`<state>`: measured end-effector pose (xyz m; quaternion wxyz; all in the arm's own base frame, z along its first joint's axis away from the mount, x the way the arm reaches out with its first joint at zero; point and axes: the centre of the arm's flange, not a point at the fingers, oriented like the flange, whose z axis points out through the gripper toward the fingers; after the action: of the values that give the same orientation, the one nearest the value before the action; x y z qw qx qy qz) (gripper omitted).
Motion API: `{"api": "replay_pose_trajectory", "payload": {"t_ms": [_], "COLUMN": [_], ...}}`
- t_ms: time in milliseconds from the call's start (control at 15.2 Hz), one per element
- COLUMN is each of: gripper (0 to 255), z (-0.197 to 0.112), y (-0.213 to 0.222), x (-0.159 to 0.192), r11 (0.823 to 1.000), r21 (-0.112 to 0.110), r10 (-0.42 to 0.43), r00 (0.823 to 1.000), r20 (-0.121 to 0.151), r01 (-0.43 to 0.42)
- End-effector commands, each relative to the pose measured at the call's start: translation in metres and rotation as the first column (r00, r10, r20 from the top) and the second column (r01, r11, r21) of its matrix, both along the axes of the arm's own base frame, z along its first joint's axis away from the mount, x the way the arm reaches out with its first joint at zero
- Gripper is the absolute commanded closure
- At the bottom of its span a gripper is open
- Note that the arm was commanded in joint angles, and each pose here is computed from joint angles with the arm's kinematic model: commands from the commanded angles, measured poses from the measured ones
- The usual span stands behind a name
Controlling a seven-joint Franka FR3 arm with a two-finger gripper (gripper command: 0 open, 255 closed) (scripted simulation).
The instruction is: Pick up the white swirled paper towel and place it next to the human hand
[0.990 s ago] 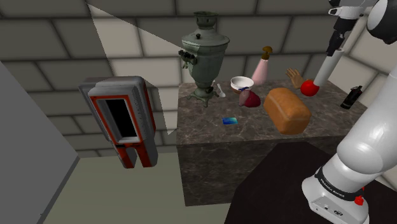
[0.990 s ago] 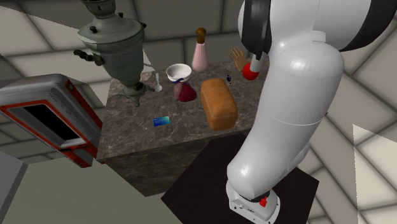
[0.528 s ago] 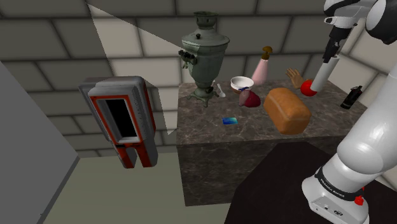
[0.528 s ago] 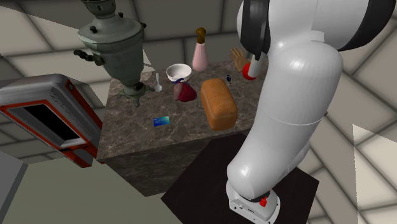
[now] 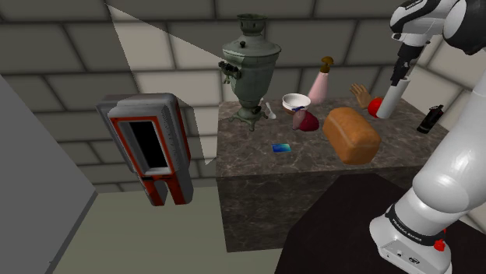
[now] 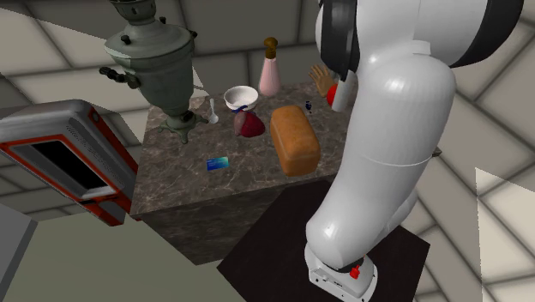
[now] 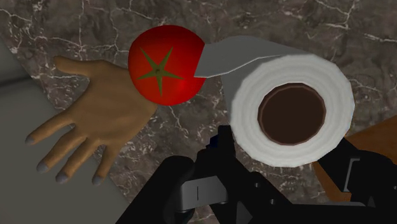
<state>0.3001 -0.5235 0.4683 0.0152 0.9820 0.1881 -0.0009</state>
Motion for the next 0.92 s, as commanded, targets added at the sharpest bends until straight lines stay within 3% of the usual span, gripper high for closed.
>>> {"api": "replay_pose_trajectory", "payload": {"t_ms": [0, 396, 858], "gripper": [255, 255, 255], "z": [-0.011, -0.042, -0.042], "y": [0.001, 0.001, 0.001], "x": [-0.001, -0.001, -0.001], "r11": [1.000, 1.000, 1.000], "r21": [0.000, 0.000, 0.000], "r10": [0.000, 0.000, 0.000], "r00": [1.000, 1.000, 1.000], "r20": [0.000, 0.000, 0.000], "r01": [0.000, 0.000, 0.000]}}
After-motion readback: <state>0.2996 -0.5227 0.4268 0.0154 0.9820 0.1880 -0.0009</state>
